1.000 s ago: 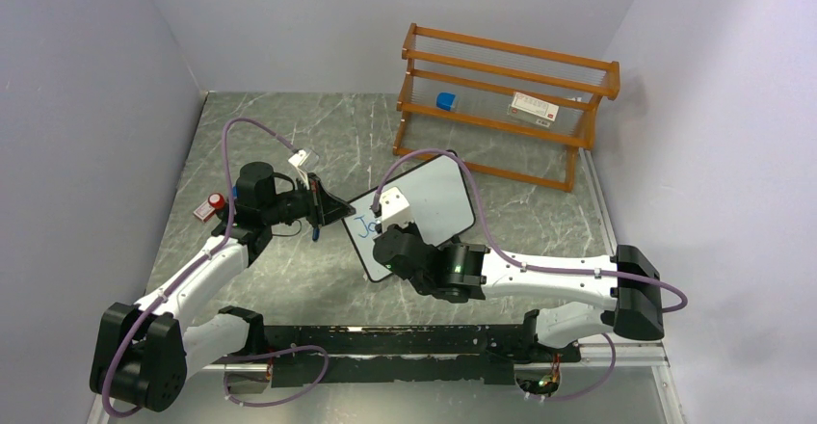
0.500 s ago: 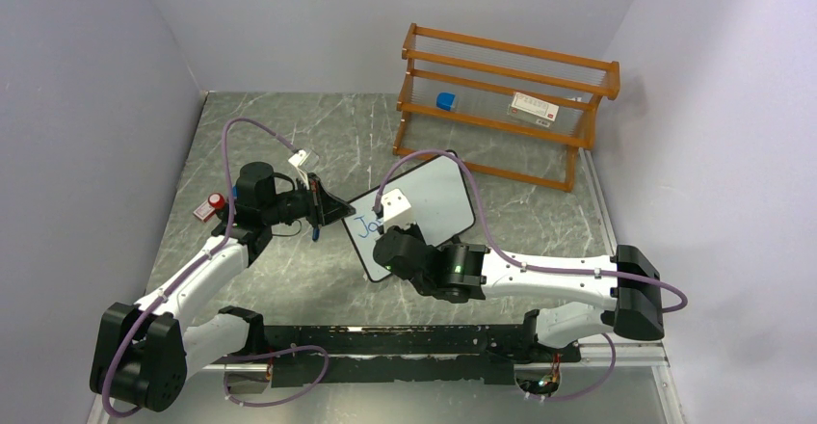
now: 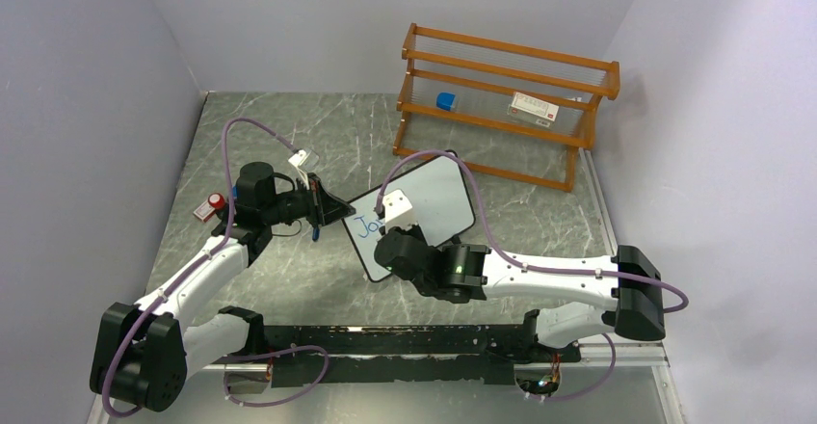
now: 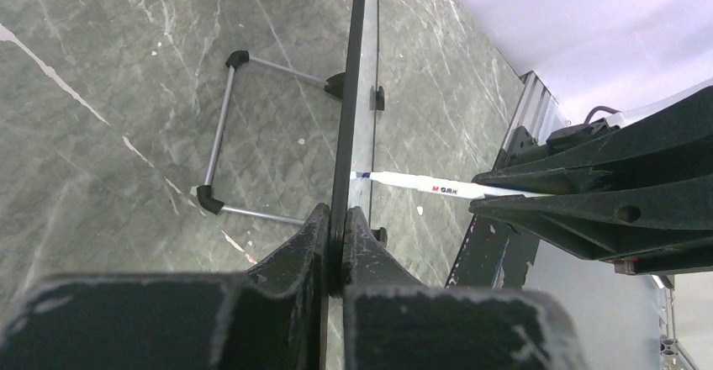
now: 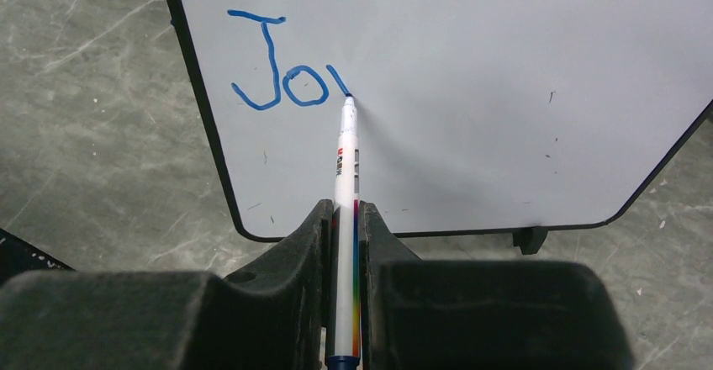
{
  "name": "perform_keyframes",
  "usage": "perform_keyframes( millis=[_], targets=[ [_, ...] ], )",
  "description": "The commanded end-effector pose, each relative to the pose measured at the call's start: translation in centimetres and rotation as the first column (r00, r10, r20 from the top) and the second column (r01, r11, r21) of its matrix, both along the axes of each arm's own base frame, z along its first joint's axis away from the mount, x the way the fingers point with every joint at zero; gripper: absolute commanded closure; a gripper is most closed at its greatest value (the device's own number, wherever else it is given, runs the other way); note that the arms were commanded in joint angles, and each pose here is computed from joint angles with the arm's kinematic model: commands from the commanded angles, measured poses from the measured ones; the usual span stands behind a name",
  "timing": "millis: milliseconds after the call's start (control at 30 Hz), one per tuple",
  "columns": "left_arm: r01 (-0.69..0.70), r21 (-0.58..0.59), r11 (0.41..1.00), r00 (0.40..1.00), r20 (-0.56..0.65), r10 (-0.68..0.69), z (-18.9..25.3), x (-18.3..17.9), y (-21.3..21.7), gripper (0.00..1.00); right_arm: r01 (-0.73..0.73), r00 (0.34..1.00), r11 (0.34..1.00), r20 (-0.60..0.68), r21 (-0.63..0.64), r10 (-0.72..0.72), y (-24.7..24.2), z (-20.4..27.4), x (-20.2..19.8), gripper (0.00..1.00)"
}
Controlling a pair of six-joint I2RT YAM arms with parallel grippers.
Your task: Write a sentence on the whiteboard
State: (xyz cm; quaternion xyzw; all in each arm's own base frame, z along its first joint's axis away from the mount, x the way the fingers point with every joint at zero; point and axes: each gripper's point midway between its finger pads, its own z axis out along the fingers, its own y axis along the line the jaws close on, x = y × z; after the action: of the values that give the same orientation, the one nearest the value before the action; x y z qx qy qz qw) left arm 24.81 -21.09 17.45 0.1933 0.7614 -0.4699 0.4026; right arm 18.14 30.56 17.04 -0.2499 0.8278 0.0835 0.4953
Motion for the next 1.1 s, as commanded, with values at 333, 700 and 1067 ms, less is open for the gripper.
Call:
perform_keyframes(
  millis=[333,700,1067],
  targets=[
    [-0.077,0.082,0.994,0.997,-0.018,0.078,-2.2,1.2,1.2,0.95,0.028,0.999,0.998,0.016,0.051,-0.029,-1.0,1.1,0.4,1.00],
    [-0.074,0.079,0.994,0.997,-0.016,0.076,-2.1,1.2,1.2,0.95,0.065,0.996,0.995,0.053,0.070,-0.068,-0.8,2.0,1.4,1.00],
    [-0.072,0.076,0.994,0.997,-0.016,0.074,-2.1,1.2,1.2,0.95,0.058,0.997,0.996,0.047,0.072,-0.062,-0.4,1.7,1.7,1.00]
  ],
)
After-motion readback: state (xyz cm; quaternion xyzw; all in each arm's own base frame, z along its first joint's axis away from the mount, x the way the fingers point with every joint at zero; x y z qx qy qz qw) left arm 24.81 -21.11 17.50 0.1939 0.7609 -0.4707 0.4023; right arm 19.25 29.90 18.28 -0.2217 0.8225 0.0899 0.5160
